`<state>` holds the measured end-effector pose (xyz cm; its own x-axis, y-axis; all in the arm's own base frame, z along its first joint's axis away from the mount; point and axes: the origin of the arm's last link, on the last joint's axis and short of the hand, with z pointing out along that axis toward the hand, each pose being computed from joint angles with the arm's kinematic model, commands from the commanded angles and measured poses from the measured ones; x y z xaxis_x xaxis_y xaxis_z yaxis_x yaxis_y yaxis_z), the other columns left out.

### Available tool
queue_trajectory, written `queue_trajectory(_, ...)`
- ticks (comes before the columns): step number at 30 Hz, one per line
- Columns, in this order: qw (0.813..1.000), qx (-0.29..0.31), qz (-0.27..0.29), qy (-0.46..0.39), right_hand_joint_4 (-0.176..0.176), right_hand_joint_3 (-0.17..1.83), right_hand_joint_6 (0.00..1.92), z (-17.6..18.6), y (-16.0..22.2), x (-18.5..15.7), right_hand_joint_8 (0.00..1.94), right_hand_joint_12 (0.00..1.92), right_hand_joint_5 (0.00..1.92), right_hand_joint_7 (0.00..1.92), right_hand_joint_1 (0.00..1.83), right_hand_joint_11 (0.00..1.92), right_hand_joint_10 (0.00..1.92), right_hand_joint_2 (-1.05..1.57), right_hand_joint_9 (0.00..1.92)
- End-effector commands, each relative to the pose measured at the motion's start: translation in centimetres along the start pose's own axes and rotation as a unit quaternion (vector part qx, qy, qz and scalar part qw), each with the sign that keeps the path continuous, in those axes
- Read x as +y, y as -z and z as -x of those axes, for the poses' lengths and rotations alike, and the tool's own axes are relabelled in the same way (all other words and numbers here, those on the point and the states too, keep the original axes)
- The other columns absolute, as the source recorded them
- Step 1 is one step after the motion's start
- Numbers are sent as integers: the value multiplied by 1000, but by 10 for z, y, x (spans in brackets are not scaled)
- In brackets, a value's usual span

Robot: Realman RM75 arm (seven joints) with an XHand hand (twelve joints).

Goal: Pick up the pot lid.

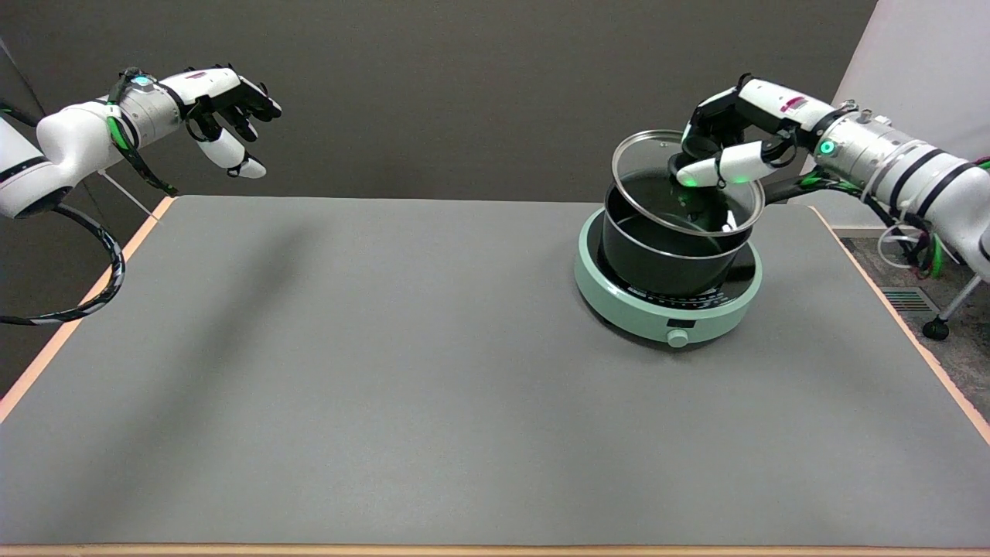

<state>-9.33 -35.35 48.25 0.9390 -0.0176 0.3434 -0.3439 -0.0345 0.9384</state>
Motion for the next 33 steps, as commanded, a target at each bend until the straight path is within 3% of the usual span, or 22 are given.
queue_trajectory(1,995,39,28,-89,-176,-19,1166,-33,59,50,1348,1853,729,929,1231,502,1680,1208,904)
queue_trajectory(5,994,64,38,-82,-176,-26,1157,-48,84,52,1372,1858,728,919,1232,411,1703,1214,857)
queue_trajectory(14,990,104,69,-61,-176,-25,1156,-69,141,56,1383,1849,728,913,1231,403,1704,1215,848)
queue_trajectory(25,986,110,117,-51,-176,-18,1156,-64,195,57,1379,1846,730,916,1231,416,1705,1211,852)
queue_trajectory(33,982,98,144,-73,-176,-17,1154,-47,214,65,1385,1846,730,913,1231,415,1718,1211,849)
